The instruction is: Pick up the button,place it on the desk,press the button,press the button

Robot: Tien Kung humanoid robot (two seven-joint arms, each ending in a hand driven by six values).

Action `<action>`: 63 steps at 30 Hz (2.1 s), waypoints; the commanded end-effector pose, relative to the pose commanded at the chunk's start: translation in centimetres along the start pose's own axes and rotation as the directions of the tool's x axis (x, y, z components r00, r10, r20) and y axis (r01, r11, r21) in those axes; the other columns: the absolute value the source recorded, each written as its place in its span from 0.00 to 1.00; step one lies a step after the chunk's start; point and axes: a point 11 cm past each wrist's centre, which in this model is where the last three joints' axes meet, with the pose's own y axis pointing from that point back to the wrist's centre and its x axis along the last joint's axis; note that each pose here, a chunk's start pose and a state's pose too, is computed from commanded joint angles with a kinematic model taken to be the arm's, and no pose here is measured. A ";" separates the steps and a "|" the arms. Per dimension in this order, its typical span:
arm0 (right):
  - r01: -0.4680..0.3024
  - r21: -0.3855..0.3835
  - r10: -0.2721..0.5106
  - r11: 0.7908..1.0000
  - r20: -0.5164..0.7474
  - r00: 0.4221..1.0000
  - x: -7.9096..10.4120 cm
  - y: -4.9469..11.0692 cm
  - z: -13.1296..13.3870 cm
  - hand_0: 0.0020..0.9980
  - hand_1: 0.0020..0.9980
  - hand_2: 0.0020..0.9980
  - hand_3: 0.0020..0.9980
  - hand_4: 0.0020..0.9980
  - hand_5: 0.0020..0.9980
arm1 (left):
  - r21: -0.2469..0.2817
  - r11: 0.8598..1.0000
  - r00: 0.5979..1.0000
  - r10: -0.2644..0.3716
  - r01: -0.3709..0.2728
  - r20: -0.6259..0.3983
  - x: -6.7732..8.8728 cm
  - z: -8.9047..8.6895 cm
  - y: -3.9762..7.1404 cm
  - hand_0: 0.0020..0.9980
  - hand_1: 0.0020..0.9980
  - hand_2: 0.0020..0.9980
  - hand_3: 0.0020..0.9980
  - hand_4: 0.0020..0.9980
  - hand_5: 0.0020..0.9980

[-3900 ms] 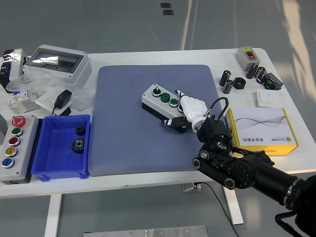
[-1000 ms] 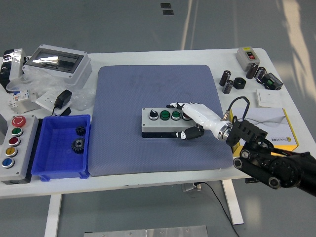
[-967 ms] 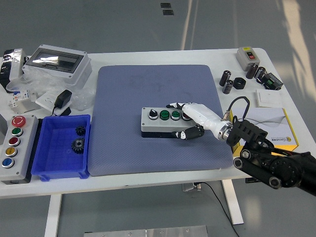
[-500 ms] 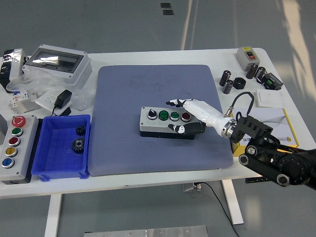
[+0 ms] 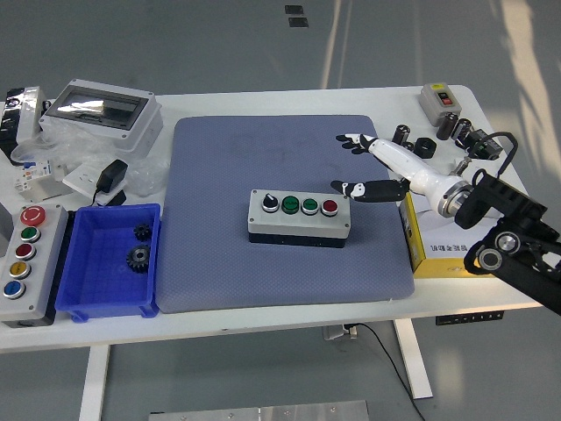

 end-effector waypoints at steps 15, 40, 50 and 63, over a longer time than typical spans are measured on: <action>0.378 -0.189 -0.404 0.906 -0.125 0.906 -2.4 -0.7 -2.8 0.00 0.15 0.26 0.76 0.29 0.13 | 0.007 1.000 1.000 0.003 -0.003 -0.003 0.2 -0.1 0.0 0.63 0.58 0.53 0.59 0.59 0.20; 0.385 -0.244 -0.412 0.890 -0.069 0.909 -4.5 -3.9 -1.1 0.00 0.08 0.21 0.78 0.21 0.09 | 0.000 1.000 1.000 0.004 -0.004 -0.001 0.3 0.2 0.0 0.63 0.58 0.53 0.59 0.59 0.20; 0.371 -0.180 -0.382 0.911 -0.029 0.924 -3.8 -3.8 -2.0 0.00 0.07 0.20 0.77 0.21 0.10 | -0.002 1.000 1.000 0.001 -0.001 -0.001 0.2 0.2 0.0 0.63 0.58 0.53 0.59 0.59 0.20; 0.189 -0.043 -0.183 0.981 0.105 0.977 -0.9 -2.1 -2.4 0.00 0.07 0.19 0.76 0.23 0.10 | 0.003 1.000 1.000 -0.010 0.010 0.003 -0.5 -0.2 0.0 0.63 0.58 0.53 0.59 0.59 0.20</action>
